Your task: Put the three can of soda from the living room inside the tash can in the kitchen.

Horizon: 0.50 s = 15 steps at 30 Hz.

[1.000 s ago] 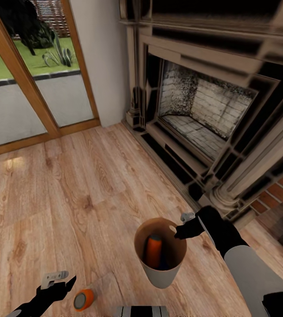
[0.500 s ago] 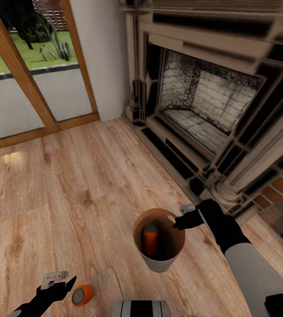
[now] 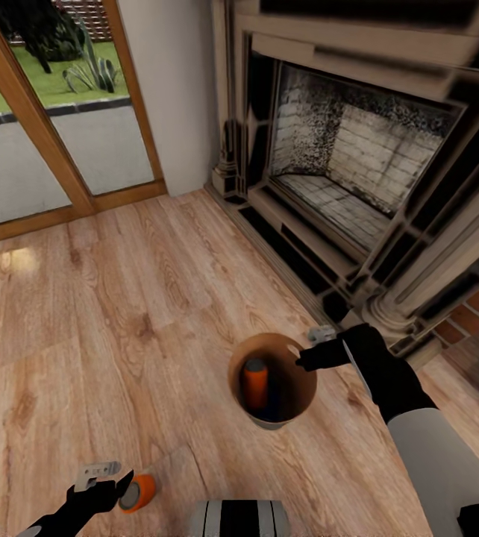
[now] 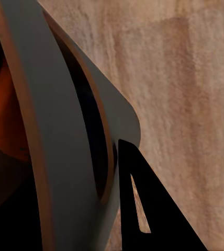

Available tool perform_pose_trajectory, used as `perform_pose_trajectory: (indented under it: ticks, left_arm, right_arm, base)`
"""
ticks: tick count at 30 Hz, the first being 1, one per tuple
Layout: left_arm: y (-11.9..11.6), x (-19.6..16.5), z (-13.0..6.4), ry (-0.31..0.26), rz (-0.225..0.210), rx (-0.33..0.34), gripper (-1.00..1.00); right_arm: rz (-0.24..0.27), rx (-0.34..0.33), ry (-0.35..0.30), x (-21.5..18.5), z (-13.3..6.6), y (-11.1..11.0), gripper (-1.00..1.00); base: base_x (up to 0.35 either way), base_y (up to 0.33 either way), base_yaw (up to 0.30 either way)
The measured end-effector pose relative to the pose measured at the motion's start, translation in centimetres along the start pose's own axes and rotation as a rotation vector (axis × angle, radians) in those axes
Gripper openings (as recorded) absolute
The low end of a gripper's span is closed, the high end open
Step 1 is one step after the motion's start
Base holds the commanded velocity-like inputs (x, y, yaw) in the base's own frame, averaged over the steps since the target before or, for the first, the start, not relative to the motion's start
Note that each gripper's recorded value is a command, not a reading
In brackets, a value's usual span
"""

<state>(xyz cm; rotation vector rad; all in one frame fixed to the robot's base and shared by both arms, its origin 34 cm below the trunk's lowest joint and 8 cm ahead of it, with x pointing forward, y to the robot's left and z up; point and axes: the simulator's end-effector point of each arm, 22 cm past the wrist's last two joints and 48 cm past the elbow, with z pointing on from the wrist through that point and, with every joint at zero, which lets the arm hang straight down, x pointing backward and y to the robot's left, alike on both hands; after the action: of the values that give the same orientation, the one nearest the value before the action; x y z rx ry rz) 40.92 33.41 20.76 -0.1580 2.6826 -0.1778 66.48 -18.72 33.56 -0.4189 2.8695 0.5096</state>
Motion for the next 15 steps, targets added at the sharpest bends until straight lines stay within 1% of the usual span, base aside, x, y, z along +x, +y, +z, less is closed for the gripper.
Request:
perform_pose_trajectory:
  ticks: [10,12,15]
  left_arm:
    - [0.5,2.1,1.9,0.014,-0.001,-0.001,1.00]
    - [0.5,2.3,2.0,0.017,-0.001,-0.001,1.00]
    - [0.5,2.4,2.0,0.020,-0.002,-0.001,1.00]
  right_arm:
    - [-0.012,0.021,-0.015,0.7,1.6,-1.5,-1.00]
    - [-0.018,0.023,-0.028,0.2,1.4,-1.5,-1.00]
    - [-0.004,0.010,-0.035,0.1,1.4,-1.4,-1.00]
  base:
    - [0.000,0.000,0.000]
    - [0.000,0.000,0.000]
    - [0.000,0.000,0.000]
